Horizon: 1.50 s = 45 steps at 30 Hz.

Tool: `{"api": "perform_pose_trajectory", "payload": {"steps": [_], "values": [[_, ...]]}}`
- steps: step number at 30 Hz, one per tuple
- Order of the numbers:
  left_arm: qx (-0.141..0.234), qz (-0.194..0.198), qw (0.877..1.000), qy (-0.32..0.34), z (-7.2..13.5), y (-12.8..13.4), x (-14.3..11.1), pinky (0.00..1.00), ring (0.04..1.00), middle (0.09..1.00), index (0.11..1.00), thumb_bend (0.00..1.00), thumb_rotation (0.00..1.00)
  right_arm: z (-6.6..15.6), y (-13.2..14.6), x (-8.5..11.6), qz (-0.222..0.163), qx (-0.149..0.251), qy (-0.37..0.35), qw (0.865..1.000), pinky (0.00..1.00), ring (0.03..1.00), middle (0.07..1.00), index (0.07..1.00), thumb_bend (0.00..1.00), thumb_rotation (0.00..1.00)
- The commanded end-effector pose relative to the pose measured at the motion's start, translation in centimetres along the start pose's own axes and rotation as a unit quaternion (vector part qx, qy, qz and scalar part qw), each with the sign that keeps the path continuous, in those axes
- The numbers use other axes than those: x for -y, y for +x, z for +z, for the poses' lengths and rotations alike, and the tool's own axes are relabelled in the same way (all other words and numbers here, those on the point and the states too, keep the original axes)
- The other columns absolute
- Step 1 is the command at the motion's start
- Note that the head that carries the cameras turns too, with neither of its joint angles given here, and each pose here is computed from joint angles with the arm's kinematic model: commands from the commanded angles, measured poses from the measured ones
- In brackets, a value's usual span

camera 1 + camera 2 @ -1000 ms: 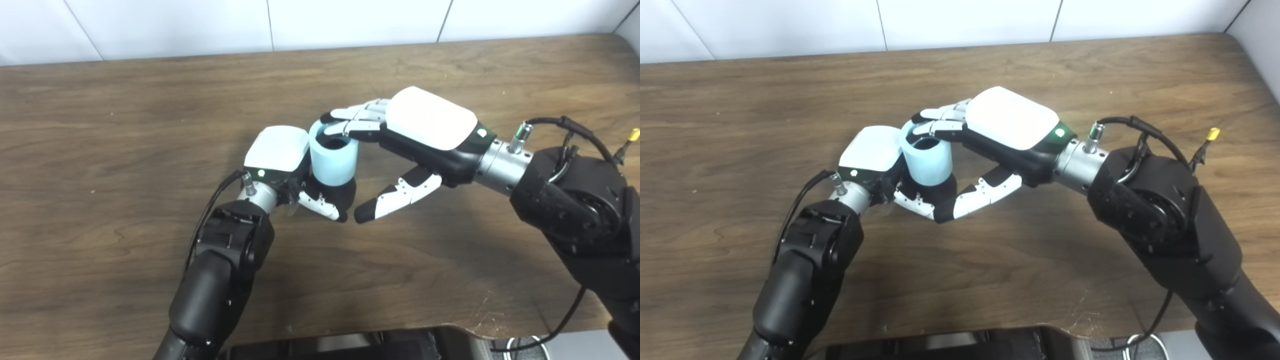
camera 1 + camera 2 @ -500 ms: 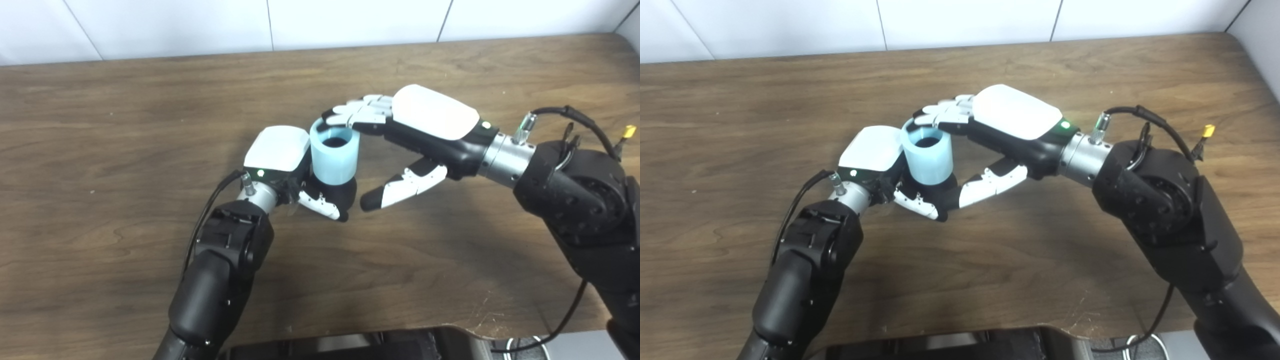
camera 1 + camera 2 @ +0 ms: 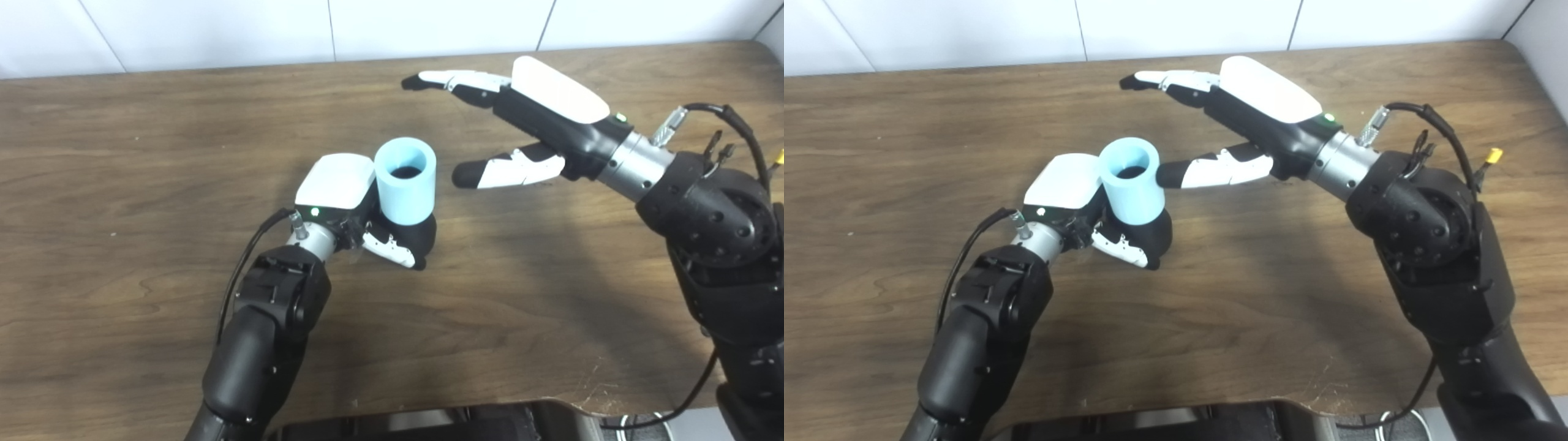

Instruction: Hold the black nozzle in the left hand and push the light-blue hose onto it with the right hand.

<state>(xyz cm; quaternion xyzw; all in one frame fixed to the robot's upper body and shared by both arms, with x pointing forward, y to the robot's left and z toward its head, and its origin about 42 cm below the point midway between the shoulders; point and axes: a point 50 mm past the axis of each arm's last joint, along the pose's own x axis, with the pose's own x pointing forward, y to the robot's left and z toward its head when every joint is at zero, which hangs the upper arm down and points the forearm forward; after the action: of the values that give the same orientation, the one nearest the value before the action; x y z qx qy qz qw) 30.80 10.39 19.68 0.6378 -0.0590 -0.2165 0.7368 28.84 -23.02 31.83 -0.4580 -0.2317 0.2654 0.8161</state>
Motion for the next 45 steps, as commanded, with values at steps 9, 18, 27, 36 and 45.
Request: {"api": "perform_pose_trajectory", "payload": {"steps": [9, 18, 27, 36, 45], "values": [[-0.011, 0.072, 0.997, 0.015, -1.3, -0.2, -2.5, 0.57, 0.693, 0.762, 0.780, 0.90, 0.23, -0.1, -0.1, 0.0, -0.033, 0.001, 0.021, 0.999, 0.78, 0.873, 0.894, 0.902, 0.61, 1.00], [-0.029, 0.074, 0.995, -0.055, -3.2, -0.2, -4.2, 0.90, 0.929, 0.975, 0.994, 1.00, 0.42, -0.2, 0.0, -0.4, -0.030, -0.005, 0.017, 0.999, 0.78, 0.873, 0.897, 0.913, 0.62, 1.00], [-0.055, 0.072, 0.993, -0.075, -4.3, -0.6, -4.2, 1.00, 1.000, 1.000, 1.000, 1.00, 0.50, -0.1, 0.2, -0.9, -0.042, -0.004, 0.009, 0.999, 0.78, 0.878, 0.891, 0.896, 0.60, 1.00], [-0.088, 0.132, 0.976, -0.148, -8.0, -2.6, -4.1, 1.00, 1.000, 1.000, 1.000, 1.00, 0.61, -0.5, 0.2, -1.7, -0.042, -0.009, 0.013, 0.999, 0.81, 0.897, 0.896, 0.895, 0.58, 1.00], [-0.077, 0.272, 0.901, -0.329, -10.6, -6.1, -1.1, 0.78, 0.910, 0.958, 0.999, 0.88, 0.59, -3.4, 0.2, -4.7, -0.105, -0.050, 0.190, 0.975, 0.81, 0.898, 0.945, 0.943, 0.57, 1.00]]}}
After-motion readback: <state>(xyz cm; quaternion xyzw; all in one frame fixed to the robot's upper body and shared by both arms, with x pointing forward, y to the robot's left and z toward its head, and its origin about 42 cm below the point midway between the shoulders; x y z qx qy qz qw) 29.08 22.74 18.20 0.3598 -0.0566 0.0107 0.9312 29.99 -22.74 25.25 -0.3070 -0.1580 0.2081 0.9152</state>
